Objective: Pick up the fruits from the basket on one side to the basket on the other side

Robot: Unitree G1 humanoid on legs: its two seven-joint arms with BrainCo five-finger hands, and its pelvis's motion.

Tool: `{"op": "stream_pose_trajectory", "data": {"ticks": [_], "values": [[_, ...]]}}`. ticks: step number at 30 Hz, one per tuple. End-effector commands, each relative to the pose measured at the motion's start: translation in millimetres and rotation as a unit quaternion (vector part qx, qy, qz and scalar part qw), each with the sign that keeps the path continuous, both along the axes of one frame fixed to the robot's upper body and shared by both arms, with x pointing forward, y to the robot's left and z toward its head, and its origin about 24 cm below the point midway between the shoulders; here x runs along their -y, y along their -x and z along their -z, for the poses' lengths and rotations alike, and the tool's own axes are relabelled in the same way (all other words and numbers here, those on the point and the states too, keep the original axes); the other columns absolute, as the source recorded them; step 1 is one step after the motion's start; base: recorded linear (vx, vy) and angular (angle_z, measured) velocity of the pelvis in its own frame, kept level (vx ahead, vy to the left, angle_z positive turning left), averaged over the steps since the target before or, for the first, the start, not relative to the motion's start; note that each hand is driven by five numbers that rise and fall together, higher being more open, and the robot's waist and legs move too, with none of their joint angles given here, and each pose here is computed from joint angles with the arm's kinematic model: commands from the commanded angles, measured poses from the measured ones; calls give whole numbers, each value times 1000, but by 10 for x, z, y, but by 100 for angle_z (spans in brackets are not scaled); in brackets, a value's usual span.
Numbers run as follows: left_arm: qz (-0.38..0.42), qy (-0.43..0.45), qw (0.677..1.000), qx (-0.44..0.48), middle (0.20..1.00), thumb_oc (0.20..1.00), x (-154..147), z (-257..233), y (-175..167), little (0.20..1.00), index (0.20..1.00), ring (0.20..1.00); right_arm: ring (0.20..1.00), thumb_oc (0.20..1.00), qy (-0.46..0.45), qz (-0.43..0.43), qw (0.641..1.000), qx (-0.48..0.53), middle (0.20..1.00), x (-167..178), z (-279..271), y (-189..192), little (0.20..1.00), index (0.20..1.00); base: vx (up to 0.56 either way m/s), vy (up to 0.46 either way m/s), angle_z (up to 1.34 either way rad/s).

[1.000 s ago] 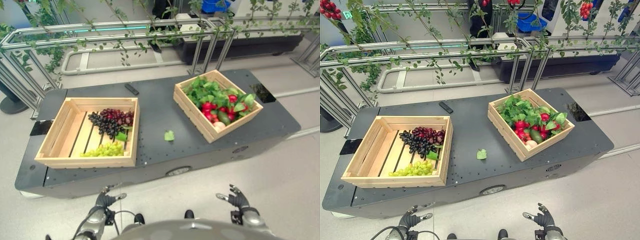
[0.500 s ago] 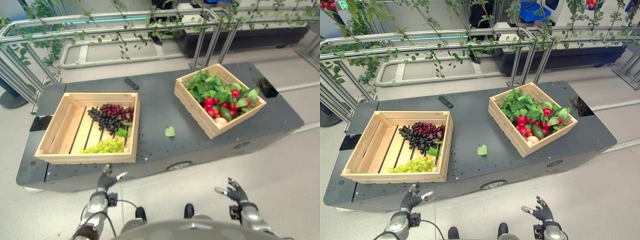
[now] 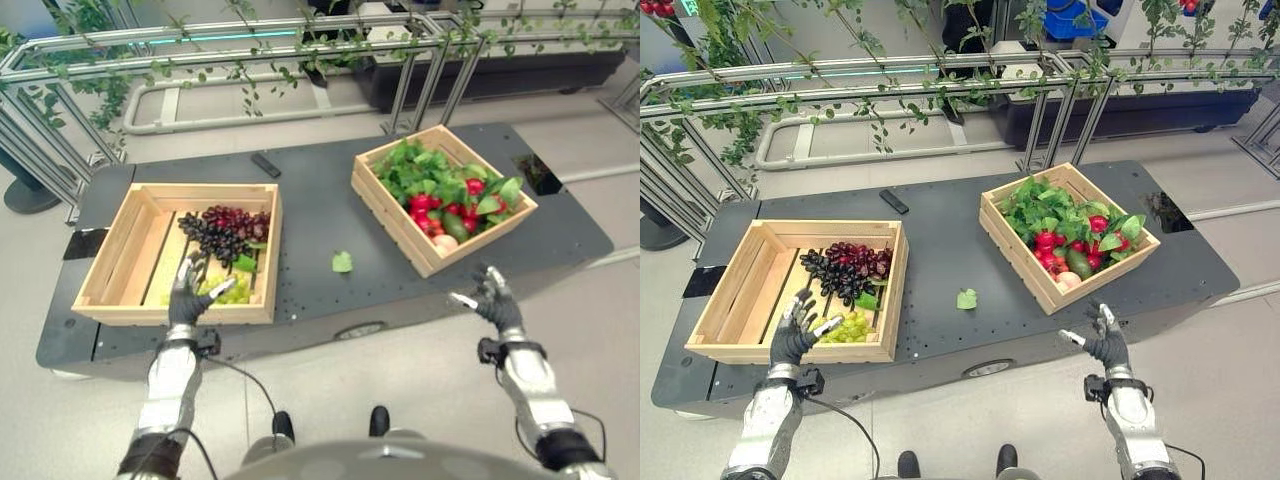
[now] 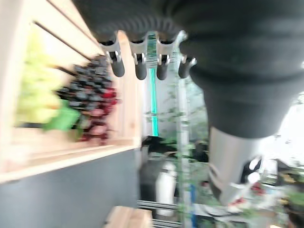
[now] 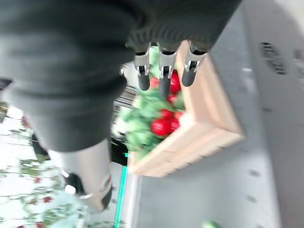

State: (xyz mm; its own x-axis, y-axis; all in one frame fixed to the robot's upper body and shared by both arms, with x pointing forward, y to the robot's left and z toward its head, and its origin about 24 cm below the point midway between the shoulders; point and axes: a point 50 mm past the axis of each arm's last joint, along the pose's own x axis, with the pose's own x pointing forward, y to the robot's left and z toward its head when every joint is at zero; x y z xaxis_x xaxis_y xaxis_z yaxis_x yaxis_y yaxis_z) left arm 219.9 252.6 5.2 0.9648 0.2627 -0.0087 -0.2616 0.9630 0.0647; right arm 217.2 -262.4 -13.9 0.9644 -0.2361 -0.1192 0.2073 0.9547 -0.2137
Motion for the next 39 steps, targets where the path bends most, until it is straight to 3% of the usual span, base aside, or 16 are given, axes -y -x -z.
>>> {"op": "stream_pose_trajectory", "data": {"ticks": [1,10,26,33,39], "values": [[-13,-20,996,91,1000,1000,-108,-342,-125,1000,1000,1000,1000,1000,26,0,994,106,1000,42,-405,-168,1000,1000,0,0,0],[-27,-74,984,157,1000,1000,-195,-674,-162,1000,1000,1000,1000,1000,39,-15,979,198,1000,15,-798,-179,1000,1000,2,0,-1],[-73,-270,953,120,1000,1000,-727,-953,-169,1000,1000,1000,1000,1000,59,-55,965,250,1000,18,-1098,-187,1000,1000,1,8,-3],[-36,-522,851,48,1000,1000,-1100,-1440,-321,1000,1000,1000,1000,1000,82,-109,953,271,1000,-51,-1275,-202,1000,1000,-41,14,-6],[-15,-586,809,26,1000,1000,-1173,-1687,-482,1000,1000,1000,1000,1000,94,-156,934,306,1000,-166,-1484,-213,1000,1000,-86,-2,-7]]}}
